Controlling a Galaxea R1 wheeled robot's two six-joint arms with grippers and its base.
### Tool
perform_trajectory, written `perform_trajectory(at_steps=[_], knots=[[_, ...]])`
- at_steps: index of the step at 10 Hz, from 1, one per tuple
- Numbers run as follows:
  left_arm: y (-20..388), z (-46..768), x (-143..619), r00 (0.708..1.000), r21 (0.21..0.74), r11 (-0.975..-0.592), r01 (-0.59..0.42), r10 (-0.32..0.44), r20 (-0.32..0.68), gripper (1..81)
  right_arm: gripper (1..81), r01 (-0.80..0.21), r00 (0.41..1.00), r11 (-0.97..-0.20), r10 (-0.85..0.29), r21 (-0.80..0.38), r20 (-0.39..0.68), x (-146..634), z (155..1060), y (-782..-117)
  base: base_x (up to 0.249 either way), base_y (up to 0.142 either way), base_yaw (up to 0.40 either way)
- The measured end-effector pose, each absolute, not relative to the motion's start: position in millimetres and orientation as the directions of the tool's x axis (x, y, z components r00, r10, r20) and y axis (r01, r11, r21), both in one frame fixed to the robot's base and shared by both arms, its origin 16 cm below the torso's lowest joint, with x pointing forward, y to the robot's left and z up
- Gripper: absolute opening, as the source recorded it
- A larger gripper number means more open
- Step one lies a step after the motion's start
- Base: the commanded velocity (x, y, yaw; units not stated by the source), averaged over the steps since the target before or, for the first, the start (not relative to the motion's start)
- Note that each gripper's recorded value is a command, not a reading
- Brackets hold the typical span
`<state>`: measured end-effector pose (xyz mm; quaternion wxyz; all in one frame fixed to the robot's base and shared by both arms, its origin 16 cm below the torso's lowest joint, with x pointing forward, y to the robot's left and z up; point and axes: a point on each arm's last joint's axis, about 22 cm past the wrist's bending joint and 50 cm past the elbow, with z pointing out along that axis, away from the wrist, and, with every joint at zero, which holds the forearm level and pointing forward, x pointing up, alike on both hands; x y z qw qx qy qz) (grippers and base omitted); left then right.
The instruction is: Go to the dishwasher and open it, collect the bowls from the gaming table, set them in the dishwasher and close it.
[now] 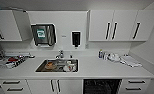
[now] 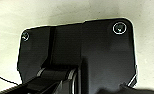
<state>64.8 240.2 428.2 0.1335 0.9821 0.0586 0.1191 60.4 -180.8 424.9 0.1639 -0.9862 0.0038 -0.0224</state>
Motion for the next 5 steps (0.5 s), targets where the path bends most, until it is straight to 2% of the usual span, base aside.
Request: perform_trajectory(at_steps=[3, 5], knots=[[240.2, 428.2, 64.8, 0.965, 0.276, -0.958, 0.083, 0.146, 0.218, 81.1, 81.1, 0.000, 0.999, -0.947, -0.015, -0.322, 0.043, 60.4, 424.7, -180.4, 0.000, 0.000, 0.000], [240.5, 428.2, 64.8, 0.965, 0.276, -0.958, 0.082, 0.145, 0.219, 81.1, 81.1, 0.000, 0.999, -0.947, -0.015, -0.322, 0.042, 59.7, 424.5, -179.3, 0.000, 0.000, 0.162]])
